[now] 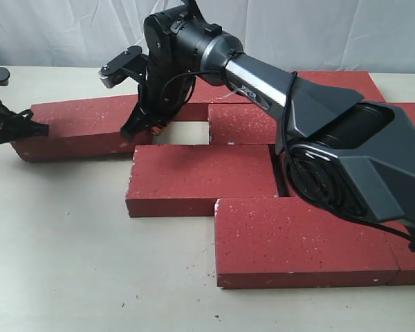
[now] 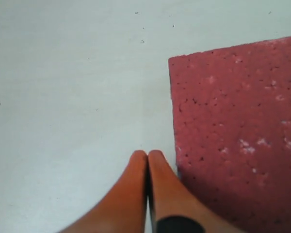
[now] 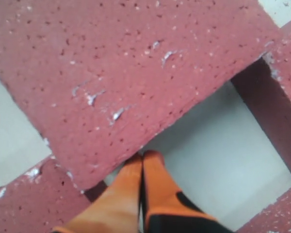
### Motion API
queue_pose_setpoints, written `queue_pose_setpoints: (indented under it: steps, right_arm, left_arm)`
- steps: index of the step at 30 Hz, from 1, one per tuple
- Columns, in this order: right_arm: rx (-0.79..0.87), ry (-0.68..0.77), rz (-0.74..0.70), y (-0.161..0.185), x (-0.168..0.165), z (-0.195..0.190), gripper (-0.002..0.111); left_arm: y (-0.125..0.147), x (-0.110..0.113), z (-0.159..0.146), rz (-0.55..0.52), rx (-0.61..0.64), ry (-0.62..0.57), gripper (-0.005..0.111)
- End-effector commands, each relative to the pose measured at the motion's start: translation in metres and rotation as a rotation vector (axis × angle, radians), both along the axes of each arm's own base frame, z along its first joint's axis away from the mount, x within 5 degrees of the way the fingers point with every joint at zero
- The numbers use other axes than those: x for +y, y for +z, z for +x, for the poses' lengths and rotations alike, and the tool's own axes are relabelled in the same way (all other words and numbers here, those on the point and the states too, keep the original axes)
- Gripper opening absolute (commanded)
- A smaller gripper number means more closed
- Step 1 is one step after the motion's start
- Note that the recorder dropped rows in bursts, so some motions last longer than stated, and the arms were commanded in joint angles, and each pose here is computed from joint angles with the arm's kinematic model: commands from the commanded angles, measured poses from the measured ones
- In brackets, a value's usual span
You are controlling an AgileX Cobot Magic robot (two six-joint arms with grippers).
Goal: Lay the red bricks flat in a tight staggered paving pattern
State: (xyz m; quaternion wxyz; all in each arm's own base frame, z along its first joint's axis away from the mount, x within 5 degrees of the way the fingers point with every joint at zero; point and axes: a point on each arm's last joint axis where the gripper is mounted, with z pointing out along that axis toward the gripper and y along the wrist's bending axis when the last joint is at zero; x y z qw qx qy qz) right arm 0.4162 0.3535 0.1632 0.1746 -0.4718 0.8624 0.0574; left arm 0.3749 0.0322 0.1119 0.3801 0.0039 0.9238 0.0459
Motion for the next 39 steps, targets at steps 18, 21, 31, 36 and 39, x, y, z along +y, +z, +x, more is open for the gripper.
queue_pose_setpoints:
  steps: [18,21,31,36,39]
  right_arm:
    - [-0.084,0.006,-0.153,0.007,-0.014,0.006,-0.001]
    - [-0.147,-0.005,-0.179,0.025,-0.019,0.008,-0.001]
    - [-0.143,-0.048,-0.12,0.08,-0.033,-0.014,-0.001]
    - [-0.06,-0.027,-0.2,0.084,-0.059,-0.044,-0.001]
    - [-0.021,-0.02,-0.234,0.088,-0.079,-0.068,-0.001]
  left_arm:
    - [0.015,-0.006,0.002,0.021,-0.041,-0.04,0.0]
    - [0.015,-0.008,0.001,0.019,-0.034,-0.048,0.0]
    - [0.015,-0.016,0.002,0.02,-0.036,-0.072,0.0]
    - [0.015,-0.017,0.002,-0.011,-0.037,-0.044,0.0]
    - [0.015,-0.026,0.002,-0.01,-0.037,-0.071,0.0]
